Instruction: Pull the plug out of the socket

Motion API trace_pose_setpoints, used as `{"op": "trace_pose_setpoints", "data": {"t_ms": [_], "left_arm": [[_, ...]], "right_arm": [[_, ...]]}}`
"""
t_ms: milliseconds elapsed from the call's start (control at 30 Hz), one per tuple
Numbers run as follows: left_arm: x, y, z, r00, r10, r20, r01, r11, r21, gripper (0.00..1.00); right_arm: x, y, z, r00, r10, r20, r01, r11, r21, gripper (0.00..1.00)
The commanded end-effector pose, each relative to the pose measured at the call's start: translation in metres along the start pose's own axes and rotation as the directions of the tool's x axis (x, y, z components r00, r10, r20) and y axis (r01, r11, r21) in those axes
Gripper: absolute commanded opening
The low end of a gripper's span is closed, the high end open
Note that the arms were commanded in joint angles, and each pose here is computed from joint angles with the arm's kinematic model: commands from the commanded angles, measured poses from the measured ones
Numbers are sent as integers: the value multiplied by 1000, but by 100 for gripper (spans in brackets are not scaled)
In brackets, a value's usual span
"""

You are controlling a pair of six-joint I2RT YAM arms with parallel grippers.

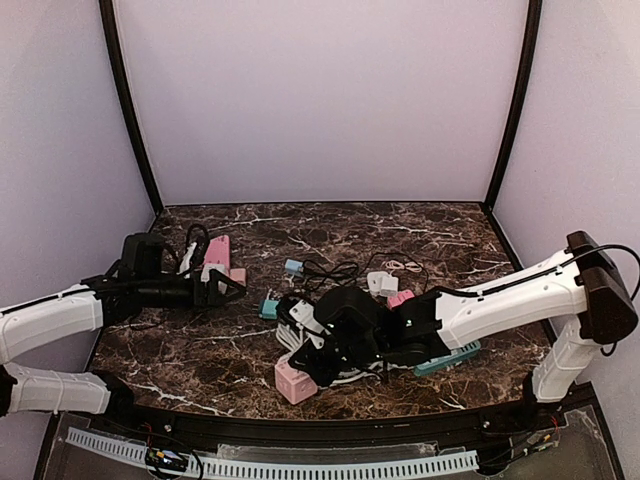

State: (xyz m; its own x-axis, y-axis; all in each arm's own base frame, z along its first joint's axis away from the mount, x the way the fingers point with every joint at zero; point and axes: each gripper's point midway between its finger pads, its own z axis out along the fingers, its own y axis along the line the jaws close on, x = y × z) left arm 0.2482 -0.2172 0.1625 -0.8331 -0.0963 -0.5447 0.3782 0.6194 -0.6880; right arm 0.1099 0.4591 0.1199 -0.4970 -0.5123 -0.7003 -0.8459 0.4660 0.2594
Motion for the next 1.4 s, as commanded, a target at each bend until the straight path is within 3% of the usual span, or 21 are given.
{"op": "trace_pose_setpoints", "data": {"t_ms": [0, 167, 300, 400, 567, 700, 967, 1367], "left_arm": [[14, -7, -5, 977, -207, 42, 202, 975, 96, 96], [43, -10, 7, 967, -256, -2, 254, 961, 110, 95], [44, -11, 20, 969, -245, -23, 246, 965, 89, 93], [31, -14, 23, 980, -197, -4, 197, 978, 72, 93], [22, -14, 28, 989, -148, -11, 148, 988, 34, 94], [20, -14, 30, 990, -142, -13, 143, 989, 30, 94], [21, -13, 29, 990, -138, -13, 138, 990, 23, 96], [21, -14, 27, 991, -132, -12, 132, 991, 19, 97]], "right_arm": [[-44, -8, -24, 983, 29, 180, -32, 999, 17, 0], [-56, -11, -34, 970, 16, 244, -23, 999, 26, 0], [-49, -22, -29, 977, 29, 210, -46, 996, 73, 0], [-31, -24, -26, 989, 16, 144, -33, 993, 112, 20], [1, -16, -24, 998, 39, 56, -45, 992, 119, 72], [20, 0, -21, 999, 47, -23, -43, 990, 132, 97], [48, -1, -3, 985, 66, -158, -20, 961, 276, 99], [37, -1, 21, 984, -6, -179, 62, 947, 314, 98]]}}
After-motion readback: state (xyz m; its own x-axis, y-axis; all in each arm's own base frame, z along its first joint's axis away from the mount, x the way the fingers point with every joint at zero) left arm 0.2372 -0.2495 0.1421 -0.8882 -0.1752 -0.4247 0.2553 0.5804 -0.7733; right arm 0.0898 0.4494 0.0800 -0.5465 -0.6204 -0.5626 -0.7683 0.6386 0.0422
